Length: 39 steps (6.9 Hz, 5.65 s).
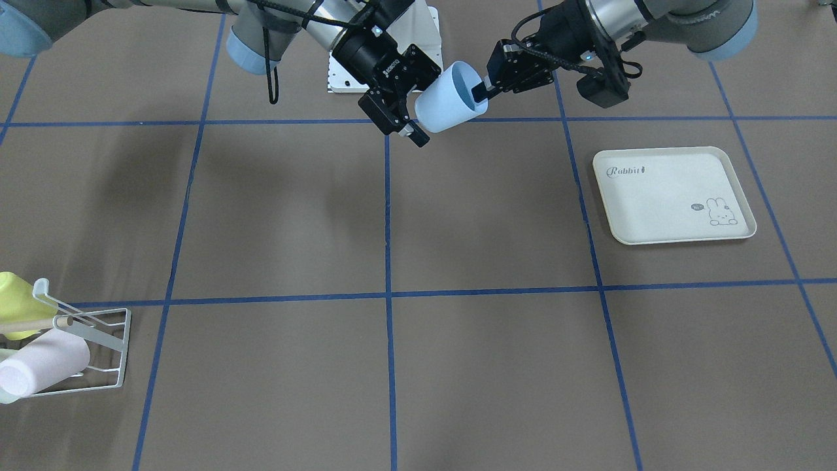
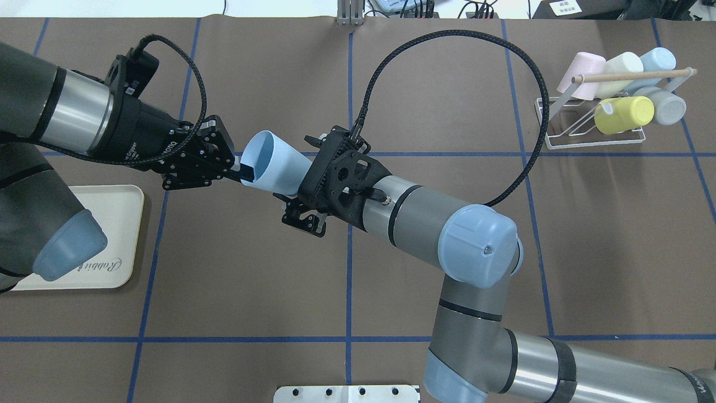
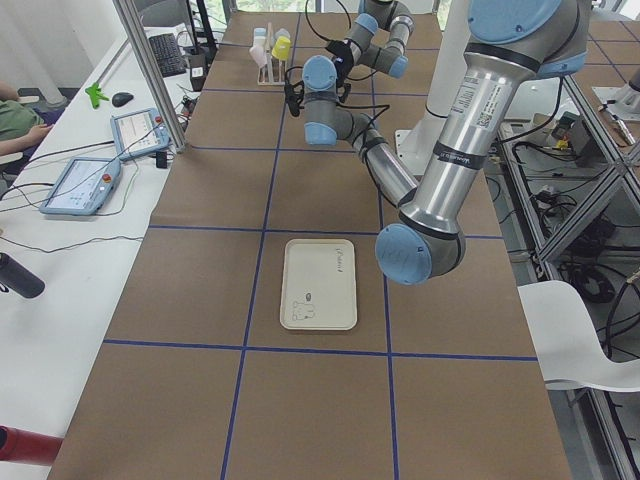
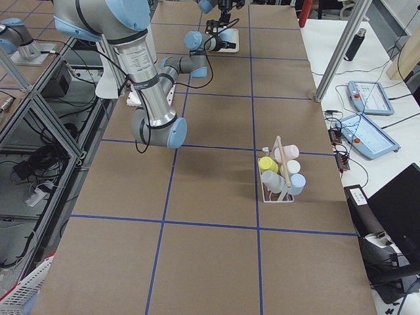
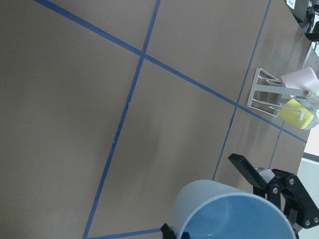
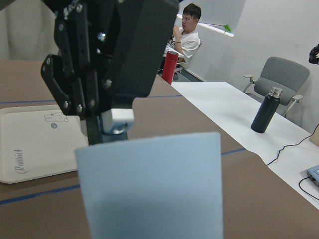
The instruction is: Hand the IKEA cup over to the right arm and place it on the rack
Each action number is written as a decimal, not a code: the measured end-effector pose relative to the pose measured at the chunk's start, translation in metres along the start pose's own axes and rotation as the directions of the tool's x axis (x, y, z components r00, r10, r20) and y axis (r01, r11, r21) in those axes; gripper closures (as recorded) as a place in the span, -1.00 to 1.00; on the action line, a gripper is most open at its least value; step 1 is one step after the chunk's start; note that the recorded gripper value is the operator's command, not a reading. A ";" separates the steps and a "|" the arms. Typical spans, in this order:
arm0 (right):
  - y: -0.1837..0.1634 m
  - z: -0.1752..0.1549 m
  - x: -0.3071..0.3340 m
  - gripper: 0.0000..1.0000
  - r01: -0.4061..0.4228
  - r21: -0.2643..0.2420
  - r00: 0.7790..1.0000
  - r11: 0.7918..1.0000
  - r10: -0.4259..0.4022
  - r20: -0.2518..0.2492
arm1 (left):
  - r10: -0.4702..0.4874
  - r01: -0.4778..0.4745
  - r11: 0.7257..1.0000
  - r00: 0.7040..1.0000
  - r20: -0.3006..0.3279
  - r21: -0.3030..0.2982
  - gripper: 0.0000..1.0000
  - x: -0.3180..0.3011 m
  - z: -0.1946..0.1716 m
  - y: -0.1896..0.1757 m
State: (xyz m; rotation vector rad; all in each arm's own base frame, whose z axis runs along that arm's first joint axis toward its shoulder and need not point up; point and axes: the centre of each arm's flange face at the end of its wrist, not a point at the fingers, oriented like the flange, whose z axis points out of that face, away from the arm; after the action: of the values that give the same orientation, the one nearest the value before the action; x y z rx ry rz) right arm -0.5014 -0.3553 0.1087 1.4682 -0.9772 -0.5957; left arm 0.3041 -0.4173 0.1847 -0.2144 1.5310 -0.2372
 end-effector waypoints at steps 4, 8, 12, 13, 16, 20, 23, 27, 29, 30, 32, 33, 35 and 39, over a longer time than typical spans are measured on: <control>0.000 0.000 -0.009 -0.98 0.010 0.010 0.999 1.000 -0.009 -0.049 | 0.003 -0.003 1.000 1.000 -0.003 0.004 1.00 0.003 0.006 0.002; 0.001 -0.001 -0.021 -0.26 0.026 0.011 0.998 1.000 -0.025 -0.059 | 0.004 -0.004 1.000 1.000 -0.005 0.005 1.00 0.005 0.007 0.002; -0.005 -0.008 -0.023 -0.03 0.022 0.027 0.998 0.999 -0.020 -0.055 | 0.037 -0.037 0.999 0.999 -0.007 0.006 -1.00 0.005 0.005 0.002; -0.002 -0.007 -0.022 -0.03 0.023 0.022 0.998 0.999 -0.022 -0.057 | 0.050 -0.050 0.999 0.999 -0.010 0.008 -1.00 0.006 0.002 0.002; -0.001 -0.005 -0.013 -0.03 0.018 0.000 0.997 1.000 -0.018 -0.076 | 0.081 -0.082 0.995 0.997 0.009 0.051 -1.00 -0.007 -0.016 -0.017; -0.014 -0.013 0.029 -0.07 -0.059 -0.215 0.984 0.975 0.020 -0.179 | 0.199 -0.237 0.961 0.951 0.238 0.143 -1.00 -0.093 -0.064 -0.076; -0.008 -0.030 0.106 -0.29 -0.098 -0.460 0.985 0.882 0.021 -0.170 | 0.372 -0.487 0.869 0.762 0.530 0.091 -1.00 -0.208 -0.149 -0.125; 0.056 -0.094 0.243 -0.29 -0.022 -0.727 0.999 0.687 -0.020 -0.049 | 0.494 -0.615 0.788 0.598 0.632 -0.034 -1.00 -0.288 -0.217 -0.148; 0.106 -0.138 0.296 -0.29 0.124 -0.833 0.986 0.539 -0.161 0.042 | 0.496 -0.618 0.786 0.592 0.635 -0.037 -1.00 -0.292 -0.221 -0.149; 0.117 -0.156 0.312 -0.29 0.190 -0.888 0.968 0.418 -0.230 0.099 | 0.494 -0.616 0.787 0.594 0.635 -0.036 -1.00 -0.293 -0.221 -0.149; 0.124 -0.179 0.329 -0.29 0.300 -0.944 0.907 0.139 -0.347 0.237 | 0.491 -0.613 0.789 0.597 0.634 -0.035 -1.00 -0.293 -0.220 -0.149; 0.130 -0.186 0.337 -0.31 0.350 -0.937 0.866 0.004 -0.383 0.322 | 0.491 -0.613 0.790 0.598 0.633 -0.034 -1.00 -0.293 -0.220 -0.149; 0.151 -0.182 0.346 -0.39 0.421 -0.886 0.792 -0.194 -0.397 0.464 | 0.491 -0.613 0.790 0.598 0.633 -0.033 -1.00 -0.292 -0.220 -0.149; 0.188 -0.151 0.333 -0.50 0.455 -0.825 0.735 -0.334 -0.383 0.560 | 0.490 -0.612 0.790 0.600 0.633 -0.031 -1.00 -0.293 -0.220 -0.149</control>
State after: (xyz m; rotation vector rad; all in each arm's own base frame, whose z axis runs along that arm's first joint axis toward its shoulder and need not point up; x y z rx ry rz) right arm -0.2476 -0.5409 0.3745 0.1657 0.3560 -1.5323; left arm 0.0741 -0.4748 0.5011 0.3328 0.8375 0.1876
